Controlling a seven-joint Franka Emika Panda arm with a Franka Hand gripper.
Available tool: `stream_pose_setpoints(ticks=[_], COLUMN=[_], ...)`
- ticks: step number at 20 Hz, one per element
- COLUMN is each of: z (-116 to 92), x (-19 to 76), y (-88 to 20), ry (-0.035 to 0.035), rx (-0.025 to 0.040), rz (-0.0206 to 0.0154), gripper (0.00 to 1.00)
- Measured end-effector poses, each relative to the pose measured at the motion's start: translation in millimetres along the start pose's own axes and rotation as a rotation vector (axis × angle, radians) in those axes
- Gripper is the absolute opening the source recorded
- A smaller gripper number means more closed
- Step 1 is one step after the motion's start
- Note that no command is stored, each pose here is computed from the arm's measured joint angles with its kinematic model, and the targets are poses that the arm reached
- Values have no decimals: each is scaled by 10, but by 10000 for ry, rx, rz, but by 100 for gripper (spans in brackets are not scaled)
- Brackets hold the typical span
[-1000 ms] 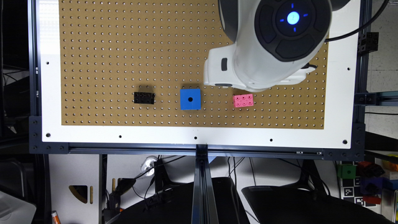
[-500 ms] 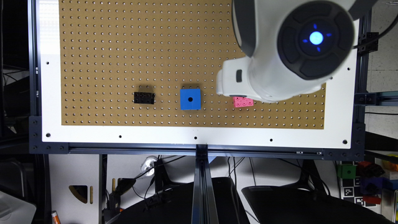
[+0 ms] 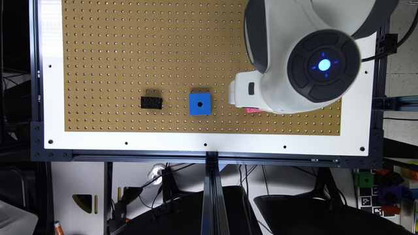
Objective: Pick up pink block.
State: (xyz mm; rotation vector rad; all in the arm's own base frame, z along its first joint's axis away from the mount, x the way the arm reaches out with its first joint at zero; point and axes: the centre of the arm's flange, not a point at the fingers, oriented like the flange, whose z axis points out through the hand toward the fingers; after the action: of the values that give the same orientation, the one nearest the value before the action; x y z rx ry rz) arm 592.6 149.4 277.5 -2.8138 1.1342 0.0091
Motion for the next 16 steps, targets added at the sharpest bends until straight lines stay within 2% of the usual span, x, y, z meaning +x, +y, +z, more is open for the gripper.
stream_pose_setpoints(ticks=[3,4,5,7,9,16], z=[59,187,301,491,564,507], x=[12,23,36,66,89,137], y=[5,19,29,45,39,-10], ry=[-58,-101,-107,-114,-117,-26], rx=[-51,-93,-95,-61,-34,94], rz=[17,5,-6,-20,-20,0], gripper=[100,100,100,100,100,100])
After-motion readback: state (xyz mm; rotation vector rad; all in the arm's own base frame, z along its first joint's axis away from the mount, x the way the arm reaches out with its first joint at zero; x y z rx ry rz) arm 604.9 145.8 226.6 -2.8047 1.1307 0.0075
